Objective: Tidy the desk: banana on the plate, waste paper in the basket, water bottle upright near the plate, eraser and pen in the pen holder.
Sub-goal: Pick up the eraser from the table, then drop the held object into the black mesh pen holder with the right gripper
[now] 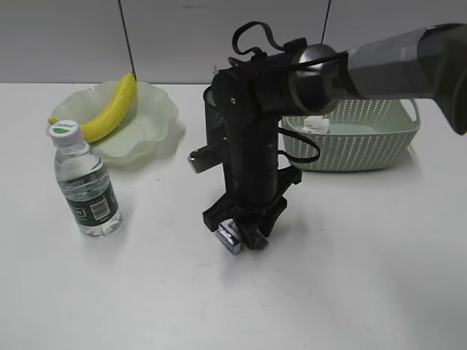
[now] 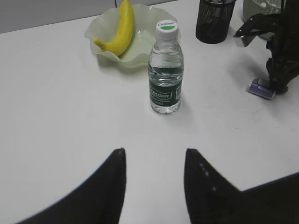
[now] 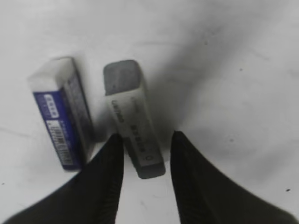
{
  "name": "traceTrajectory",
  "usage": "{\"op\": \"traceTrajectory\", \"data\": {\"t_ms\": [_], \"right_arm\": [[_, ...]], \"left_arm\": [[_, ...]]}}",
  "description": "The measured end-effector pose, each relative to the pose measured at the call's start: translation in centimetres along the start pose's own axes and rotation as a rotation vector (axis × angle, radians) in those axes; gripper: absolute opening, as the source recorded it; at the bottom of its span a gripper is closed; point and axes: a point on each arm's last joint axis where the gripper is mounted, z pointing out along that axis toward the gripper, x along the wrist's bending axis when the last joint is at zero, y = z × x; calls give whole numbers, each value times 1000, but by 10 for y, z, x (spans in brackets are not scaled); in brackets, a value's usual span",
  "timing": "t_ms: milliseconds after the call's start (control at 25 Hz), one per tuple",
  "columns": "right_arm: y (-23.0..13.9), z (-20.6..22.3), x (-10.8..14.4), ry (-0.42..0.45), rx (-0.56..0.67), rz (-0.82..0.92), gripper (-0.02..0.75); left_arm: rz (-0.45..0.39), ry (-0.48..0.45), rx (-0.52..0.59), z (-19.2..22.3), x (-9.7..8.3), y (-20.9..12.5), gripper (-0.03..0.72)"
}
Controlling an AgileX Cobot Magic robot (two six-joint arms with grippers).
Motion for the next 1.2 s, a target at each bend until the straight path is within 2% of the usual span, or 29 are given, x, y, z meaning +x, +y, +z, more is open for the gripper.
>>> {"op": "traceTrajectory", "data": {"t_ms": [160, 520, 600, 720, 880, 1040, 1200], "right_arm": [[1, 0, -2, -12, -13, -5, 316], [2, 6, -2, -13, -10, -3, 323], [3, 6, -2, -17, -12, -10, 292], [3, 6, -3, -27, -14, -18, 162], [7, -1, -3, -37, -36, -25, 164], [14, -44, -5, -63, -161, -43, 164], [26, -99, -9, -125, -405, -70, 164]], "left_arm": [[0, 0, 0, 0, 0, 0, 309], [0, 0, 0, 0, 0, 0, 309], [0, 0, 0, 0, 0, 0, 309], [0, 0, 0, 0, 0, 0, 309], [0, 0, 0, 0, 0, 0, 309], [0, 0, 0, 0, 0, 0, 309], [0, 0, 0, 0, 0, 0, 309]]}}
